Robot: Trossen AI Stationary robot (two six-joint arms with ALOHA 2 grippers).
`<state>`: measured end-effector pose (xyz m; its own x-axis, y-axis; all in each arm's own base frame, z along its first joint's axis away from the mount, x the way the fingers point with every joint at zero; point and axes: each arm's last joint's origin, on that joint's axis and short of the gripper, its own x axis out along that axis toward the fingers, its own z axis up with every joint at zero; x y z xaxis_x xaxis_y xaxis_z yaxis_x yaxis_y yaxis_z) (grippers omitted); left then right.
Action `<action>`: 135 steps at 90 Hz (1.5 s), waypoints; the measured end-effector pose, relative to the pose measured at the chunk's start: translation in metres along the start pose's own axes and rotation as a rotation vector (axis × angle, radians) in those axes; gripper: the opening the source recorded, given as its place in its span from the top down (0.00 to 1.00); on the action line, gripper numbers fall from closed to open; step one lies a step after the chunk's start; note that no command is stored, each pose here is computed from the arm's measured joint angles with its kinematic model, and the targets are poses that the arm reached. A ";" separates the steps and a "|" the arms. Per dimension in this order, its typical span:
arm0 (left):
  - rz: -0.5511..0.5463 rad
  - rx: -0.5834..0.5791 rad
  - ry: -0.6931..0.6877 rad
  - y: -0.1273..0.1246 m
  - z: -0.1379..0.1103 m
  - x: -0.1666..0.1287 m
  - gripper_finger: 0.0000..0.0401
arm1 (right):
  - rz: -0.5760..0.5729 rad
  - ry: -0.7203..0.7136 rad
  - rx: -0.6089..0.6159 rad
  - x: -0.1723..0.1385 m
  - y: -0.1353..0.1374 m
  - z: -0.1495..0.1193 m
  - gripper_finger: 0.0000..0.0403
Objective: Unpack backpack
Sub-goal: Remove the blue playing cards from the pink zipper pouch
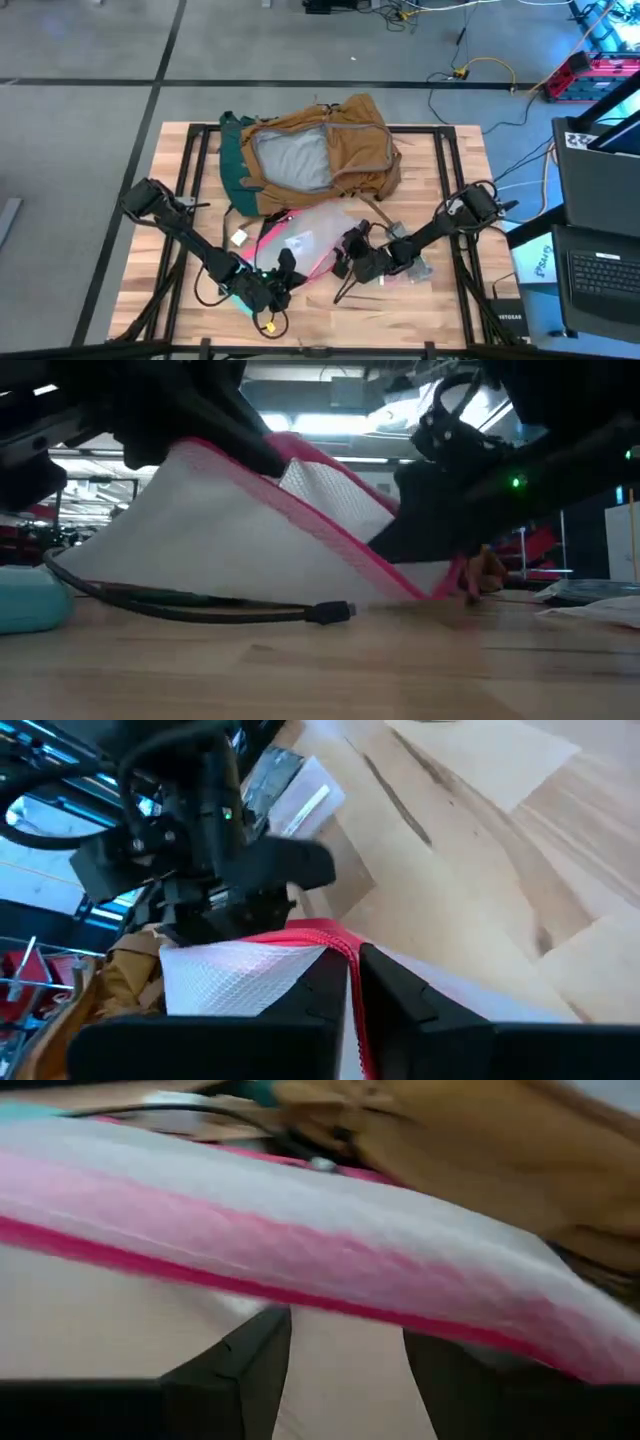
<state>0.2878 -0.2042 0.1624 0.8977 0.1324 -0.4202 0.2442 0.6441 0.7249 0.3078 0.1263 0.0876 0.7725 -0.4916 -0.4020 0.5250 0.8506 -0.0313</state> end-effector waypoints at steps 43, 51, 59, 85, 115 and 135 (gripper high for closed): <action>0.091 -0.008 0.027 0.010 0.009 -0.027 0.66 | -0.105 0.062 0.021 -0.006 -0.008 -0.015 0.55; 0.077 -0.028 0.079 0.008 0.004 -0.031 0.63 | -0.098 0.071 0.027 -0.010 -0.006 -0.019 0.55; 0.061 -0.070 0.168 0.007 -0.011 -0.029 0.62 | -0.070 0.069 0.030 -0.016 -0.002 -0.020 0.55; 0.104 -0.232 0.339 0.007 -0.070 -0.013 0.61 | 0.067 0.038 0.048 -0.028 0.015 -0.017 0.55; 0.155 -0.347 0.443 0.033 -0.095 -0.001 0.61 | 0.175 0.035 -0.020 -0.021 0.019 -0.008 0.55; 0.118 -0.466 0.510 0.047 -0.111 0.009 0.61 | 0.197 0.068 -0.012 -0.012 0.014 -0.005 0.55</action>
<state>0.2668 -0.0887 0.1322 0.5966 0.4853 -0.6391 -0.1296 0.8442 0.5201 0.3043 0.1450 0.0873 0.8337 -0.3026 -0.4619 0.3621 0.9311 0.0434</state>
